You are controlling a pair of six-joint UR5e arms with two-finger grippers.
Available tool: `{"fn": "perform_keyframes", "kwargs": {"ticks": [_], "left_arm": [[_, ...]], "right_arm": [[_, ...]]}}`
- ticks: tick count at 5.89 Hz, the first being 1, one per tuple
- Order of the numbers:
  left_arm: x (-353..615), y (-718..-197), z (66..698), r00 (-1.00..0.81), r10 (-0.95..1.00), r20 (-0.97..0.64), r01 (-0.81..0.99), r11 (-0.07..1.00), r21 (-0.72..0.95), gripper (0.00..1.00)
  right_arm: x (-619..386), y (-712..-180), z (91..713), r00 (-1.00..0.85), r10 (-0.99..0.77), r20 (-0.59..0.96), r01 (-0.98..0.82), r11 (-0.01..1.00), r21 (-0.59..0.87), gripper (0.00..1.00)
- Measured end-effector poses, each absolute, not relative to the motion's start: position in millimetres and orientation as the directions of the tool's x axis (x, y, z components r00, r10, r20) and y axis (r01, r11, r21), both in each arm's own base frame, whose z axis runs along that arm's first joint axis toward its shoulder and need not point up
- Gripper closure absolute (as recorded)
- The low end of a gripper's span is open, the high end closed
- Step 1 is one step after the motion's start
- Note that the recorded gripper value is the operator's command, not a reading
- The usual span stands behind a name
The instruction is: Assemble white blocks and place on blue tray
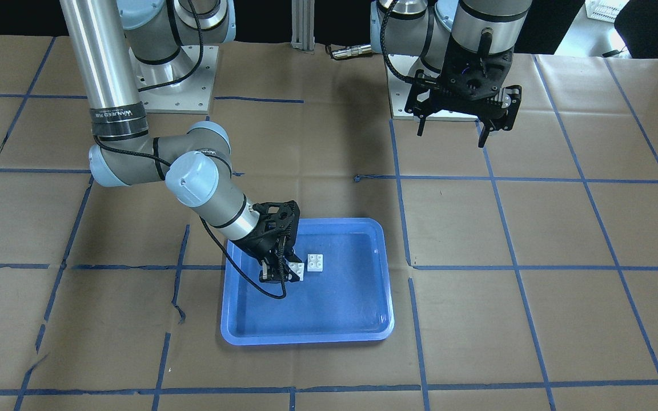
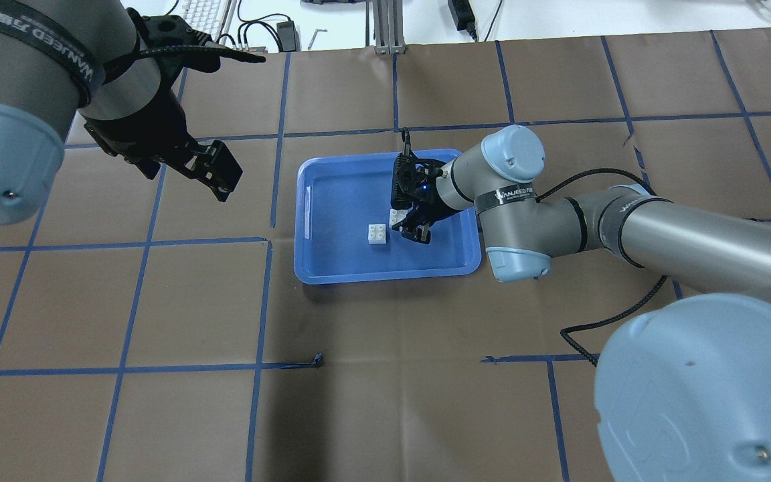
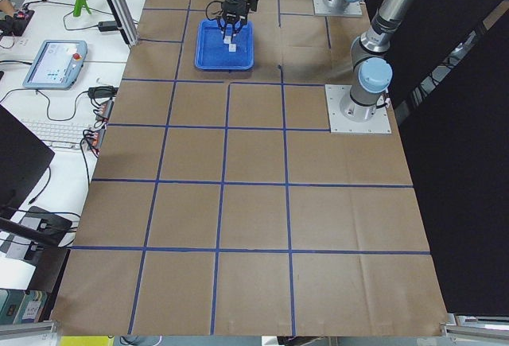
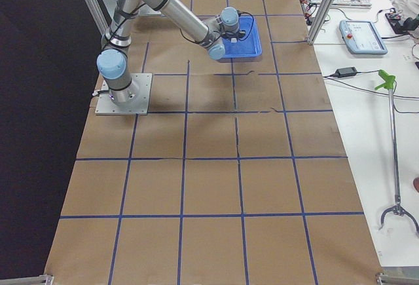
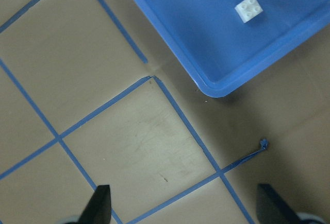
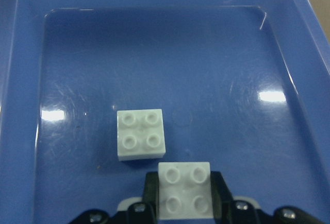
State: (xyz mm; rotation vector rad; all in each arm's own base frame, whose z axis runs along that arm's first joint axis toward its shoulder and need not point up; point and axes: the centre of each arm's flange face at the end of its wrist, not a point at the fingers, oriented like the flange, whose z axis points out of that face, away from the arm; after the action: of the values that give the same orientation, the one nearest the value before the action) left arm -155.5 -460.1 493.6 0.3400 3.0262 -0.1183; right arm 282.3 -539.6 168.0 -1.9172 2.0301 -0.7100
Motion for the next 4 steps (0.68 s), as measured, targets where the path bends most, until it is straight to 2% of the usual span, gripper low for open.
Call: {"fn": "perform_keyframes", "kwargs": {"ticks": [2,4], "left_arm": [[-160.2,-462.4,499.8,-0.998,-0.005,-0.06,0.003,0.991,-0.133,0.01],[-162.4,-465.5,502.3,-0.997,-0.066,-0.032,-0.06,0.985,-0.163,0.01]], "right_arm": [[289.6,-534.9,165.7,-0.083,-0.987,0.135,-0.86,0.003,-0.511,0.73],[291.1,-533.5,165.0,-0.083,-0.988,0.132,-0.86,0.004,-0.51,0.73]]}}
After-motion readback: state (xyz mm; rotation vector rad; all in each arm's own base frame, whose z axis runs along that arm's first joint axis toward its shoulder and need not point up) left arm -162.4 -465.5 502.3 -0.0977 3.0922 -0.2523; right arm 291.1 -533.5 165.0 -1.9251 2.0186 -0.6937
